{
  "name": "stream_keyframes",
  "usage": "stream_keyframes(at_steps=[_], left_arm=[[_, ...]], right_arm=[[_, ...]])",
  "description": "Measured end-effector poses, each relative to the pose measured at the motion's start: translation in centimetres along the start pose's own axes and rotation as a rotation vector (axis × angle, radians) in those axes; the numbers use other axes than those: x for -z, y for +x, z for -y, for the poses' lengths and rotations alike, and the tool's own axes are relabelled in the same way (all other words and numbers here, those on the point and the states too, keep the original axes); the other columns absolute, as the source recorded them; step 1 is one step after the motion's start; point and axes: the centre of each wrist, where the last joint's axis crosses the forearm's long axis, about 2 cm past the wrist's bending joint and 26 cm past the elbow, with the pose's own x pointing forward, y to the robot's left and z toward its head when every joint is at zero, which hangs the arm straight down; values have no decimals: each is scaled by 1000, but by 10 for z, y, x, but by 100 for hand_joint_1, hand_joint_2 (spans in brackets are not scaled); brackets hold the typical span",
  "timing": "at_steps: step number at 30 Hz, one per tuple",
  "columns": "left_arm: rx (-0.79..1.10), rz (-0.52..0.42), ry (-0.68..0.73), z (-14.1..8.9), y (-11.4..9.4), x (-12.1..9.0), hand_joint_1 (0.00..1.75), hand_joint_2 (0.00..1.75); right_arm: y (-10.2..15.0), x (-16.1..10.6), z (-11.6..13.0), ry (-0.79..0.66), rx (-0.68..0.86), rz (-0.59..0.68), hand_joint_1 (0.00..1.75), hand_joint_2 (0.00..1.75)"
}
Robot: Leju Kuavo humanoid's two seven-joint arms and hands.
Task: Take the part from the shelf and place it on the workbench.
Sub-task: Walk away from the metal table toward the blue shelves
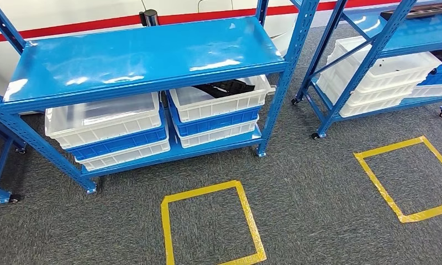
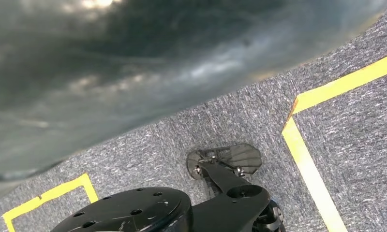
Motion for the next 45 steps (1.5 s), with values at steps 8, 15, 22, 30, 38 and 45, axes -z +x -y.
stream_keyframes(at_steps=[8, 15, 22, 30, 38, 45], left_arm=[[1, 2, -1, 0, 0, 0, 0, 0], [5, 4, 1, -1, 0, 0, 0, 0], [10, 7, -2, 0, 0, 0, 0, 0], [11, 7, -3, 0, 0, 0, 0, 0], [13, 15, -3, 1, 1, 0, 0, 0], [11, 11, -3, 1, -1, -1, 0, 0]], right_arm=[[0, 0, 0, 7, 0, -3, 0, 0], [0, 0, -1, 14, 0, -8, 0, 0], [2, 0, 1, 14, 1, -8, 0, 0], [2, 0, 1, 14, 1, -8, 0, 0], [1, 1, 2, 12, 0, -5, 0, 0], [0, 0, 1, 13, 0, -7, 0, 0]])
